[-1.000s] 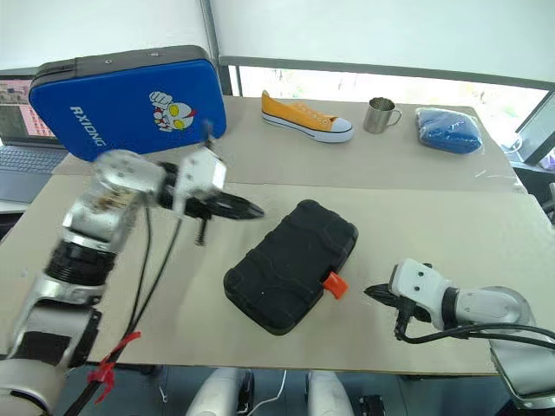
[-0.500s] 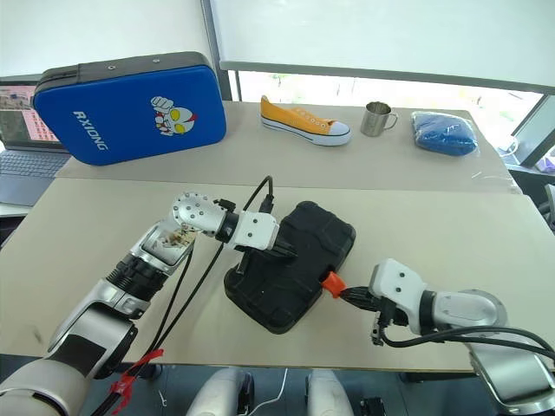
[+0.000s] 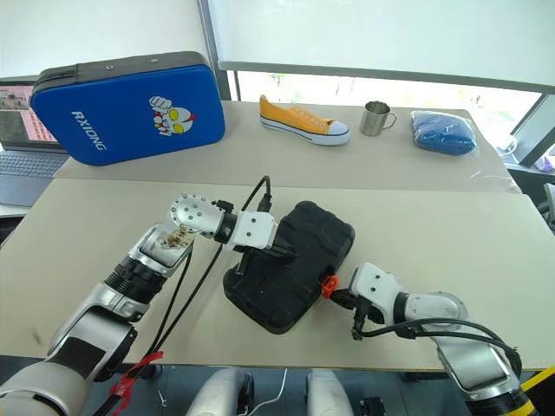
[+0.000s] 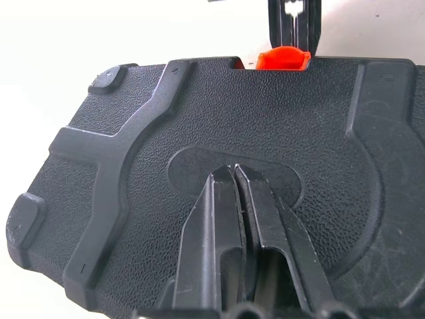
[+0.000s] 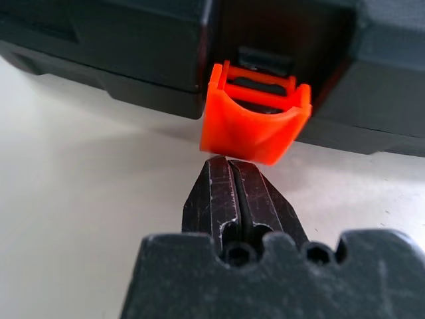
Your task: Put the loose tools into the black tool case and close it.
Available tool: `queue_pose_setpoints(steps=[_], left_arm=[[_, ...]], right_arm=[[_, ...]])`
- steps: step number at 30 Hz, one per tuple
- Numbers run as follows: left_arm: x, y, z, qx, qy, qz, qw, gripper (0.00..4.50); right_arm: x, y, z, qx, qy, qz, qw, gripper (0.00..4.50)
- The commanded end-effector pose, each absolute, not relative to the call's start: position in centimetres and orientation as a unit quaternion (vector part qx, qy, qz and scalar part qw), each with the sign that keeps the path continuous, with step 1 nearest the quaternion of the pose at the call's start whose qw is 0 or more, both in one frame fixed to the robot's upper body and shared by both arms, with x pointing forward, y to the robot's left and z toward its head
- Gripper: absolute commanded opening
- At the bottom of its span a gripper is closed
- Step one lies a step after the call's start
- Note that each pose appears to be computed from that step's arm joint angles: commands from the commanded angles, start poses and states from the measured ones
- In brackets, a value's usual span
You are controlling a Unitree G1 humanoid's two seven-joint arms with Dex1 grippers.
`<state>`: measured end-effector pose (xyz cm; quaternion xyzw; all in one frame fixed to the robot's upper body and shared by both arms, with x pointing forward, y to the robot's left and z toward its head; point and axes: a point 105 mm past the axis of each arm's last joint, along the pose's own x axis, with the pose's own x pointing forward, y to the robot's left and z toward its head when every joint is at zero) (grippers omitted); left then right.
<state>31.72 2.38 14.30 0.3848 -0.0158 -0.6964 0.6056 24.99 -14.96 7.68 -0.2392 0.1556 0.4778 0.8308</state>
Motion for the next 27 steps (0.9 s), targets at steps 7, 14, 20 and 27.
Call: queue_pose_setpoints(steps=[7, 14, 20, 27], left_arm=[[31.1, 2.5, 12.6, 0.384, 0.014, -0.707, 0.594, 0.13], [30.8, 2.3, 12.3, 0.384, 0.013, -0.711, 0.589, 0.13], [30.7, 2.1, 12.1, 0.383, 0.011, -0.713, 0.587, 0.13], [31.0, 2.6, 11.6, 0.385, 0.02, -0.709, 0.591, 0.13]], right_arm=[[25.7, -12.1, 11.1, -0.214, 0.076, 0.493, 0.84, 0.0], [25.0, -11.1, 14.3, -0.187, 0.05, 0.512, 0.837, 0.0], [24.4, -11.4, 14.3, -0.19, 0.07, 0.518, 0.831, 0.0], [23.8, -12.3, 13.4, -0.204, 0.096, 0.517, 0.826, 0.0]])
